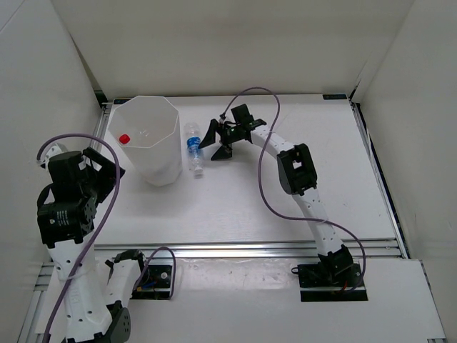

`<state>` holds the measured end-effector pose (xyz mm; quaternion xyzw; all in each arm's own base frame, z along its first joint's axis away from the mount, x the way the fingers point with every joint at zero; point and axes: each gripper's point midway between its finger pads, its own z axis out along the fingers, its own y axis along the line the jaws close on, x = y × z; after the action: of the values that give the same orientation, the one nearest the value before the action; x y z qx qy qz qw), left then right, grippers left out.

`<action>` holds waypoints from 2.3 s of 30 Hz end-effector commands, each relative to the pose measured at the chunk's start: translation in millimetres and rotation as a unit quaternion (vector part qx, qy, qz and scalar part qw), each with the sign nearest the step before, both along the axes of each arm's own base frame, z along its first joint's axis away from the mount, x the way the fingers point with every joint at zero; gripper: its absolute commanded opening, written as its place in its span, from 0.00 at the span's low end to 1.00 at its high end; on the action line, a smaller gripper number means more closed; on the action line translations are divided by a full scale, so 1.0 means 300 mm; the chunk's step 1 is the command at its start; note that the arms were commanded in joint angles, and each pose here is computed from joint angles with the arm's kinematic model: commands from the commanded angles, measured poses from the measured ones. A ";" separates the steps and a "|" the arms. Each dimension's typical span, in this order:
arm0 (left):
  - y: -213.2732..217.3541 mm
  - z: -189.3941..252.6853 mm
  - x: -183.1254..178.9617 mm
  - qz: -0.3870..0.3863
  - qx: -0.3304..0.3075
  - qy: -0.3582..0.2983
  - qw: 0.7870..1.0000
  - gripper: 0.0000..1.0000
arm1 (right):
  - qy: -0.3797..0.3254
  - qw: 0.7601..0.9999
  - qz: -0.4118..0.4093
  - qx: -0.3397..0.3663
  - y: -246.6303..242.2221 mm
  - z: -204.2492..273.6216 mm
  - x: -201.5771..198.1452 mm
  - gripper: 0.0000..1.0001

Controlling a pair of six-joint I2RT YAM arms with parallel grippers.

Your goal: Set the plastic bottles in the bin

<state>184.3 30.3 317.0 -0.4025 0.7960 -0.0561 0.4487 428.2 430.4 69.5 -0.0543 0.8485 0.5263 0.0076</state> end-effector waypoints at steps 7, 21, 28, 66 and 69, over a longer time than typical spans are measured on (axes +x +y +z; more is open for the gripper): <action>-0.016 0.000 -0.004 0.015 -0.034 0.012 0.999 1.00 | -0.028 0.997 -0.069 0.029 0.095 0.016 0.138 1.00; -0.038 0.009 -0.039 0.041 -0.074 0.006 0.996 1.00 | 0.027 0.996 -0.023 0.076 0.206 -0.038 0.033 0.82; -0.037 0.017 -0.064 0.044 -0.069 -0.003 0.997 1.00 | 0.044 0.996 -0.028 0.068 0.147 -0.015 0.023 0.44; -0.123 -0.129 -0.068 -0.104 -0.023 0.016 0.994 1.00 | -0.473 0.836 -0.148 0.235 0.226 1.354 -0.103 0.37; -0.142 -0.134 -0.075 -0.118 -0.026 0.015 0.993 1.00 | -0.471 0.839 -0.165 0.217 0.234 1.312 -0.061 0.38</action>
<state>167.3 -6.1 276.8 -0.3414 0.8331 -0.1174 0.4192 392.4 499.9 452.6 -0.1561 0.6275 0.6249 0.4374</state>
